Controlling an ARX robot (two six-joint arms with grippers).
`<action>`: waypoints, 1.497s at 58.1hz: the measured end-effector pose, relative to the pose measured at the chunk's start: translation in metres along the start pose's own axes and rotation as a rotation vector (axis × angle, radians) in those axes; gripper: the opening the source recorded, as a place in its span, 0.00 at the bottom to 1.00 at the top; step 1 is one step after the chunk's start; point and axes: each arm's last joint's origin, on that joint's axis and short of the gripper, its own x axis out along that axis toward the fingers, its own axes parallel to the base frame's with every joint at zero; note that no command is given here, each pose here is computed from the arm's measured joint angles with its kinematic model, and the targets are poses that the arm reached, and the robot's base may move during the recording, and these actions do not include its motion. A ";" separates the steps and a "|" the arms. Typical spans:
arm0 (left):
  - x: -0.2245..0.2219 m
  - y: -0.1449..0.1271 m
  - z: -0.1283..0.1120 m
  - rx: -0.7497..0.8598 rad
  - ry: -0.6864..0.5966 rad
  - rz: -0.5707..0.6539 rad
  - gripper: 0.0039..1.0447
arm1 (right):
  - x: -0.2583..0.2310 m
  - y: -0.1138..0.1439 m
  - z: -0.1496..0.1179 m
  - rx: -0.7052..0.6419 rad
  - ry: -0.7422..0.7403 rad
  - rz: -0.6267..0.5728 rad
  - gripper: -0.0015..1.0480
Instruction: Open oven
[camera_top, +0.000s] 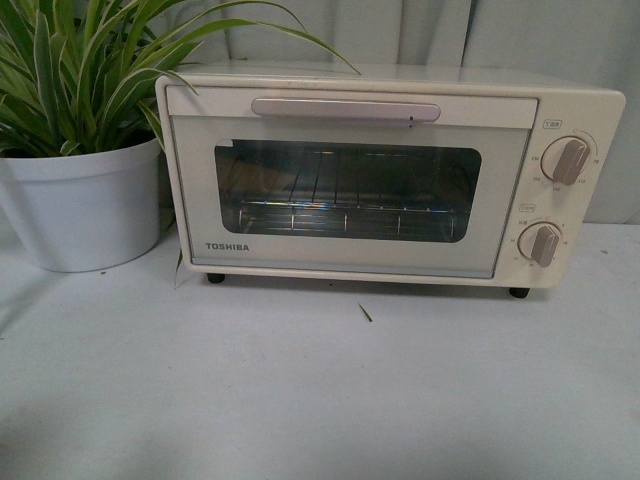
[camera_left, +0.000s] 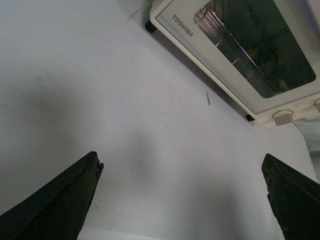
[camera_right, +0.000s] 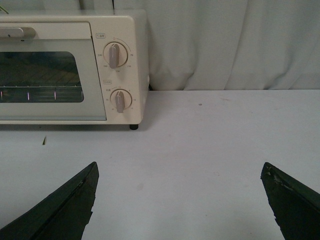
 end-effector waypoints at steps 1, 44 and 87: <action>0.004 -0.001 -0.001 -0.013 0.005 -0.004 0.94 | 0.000 0.000 0.000 0.000 0.000 0.000 0.91; 0.120 -0.042 -0.018 -0.227 0.058 -0.024 0.94 | 0.000 0.000 0.000 0.000 0.000 0.000 0.91; 0.152 -0.017 -0.017 -0.361 0.058 0.096 0.94 | 0.000 0.000 0.000 0.000 0.000 0.000 0.91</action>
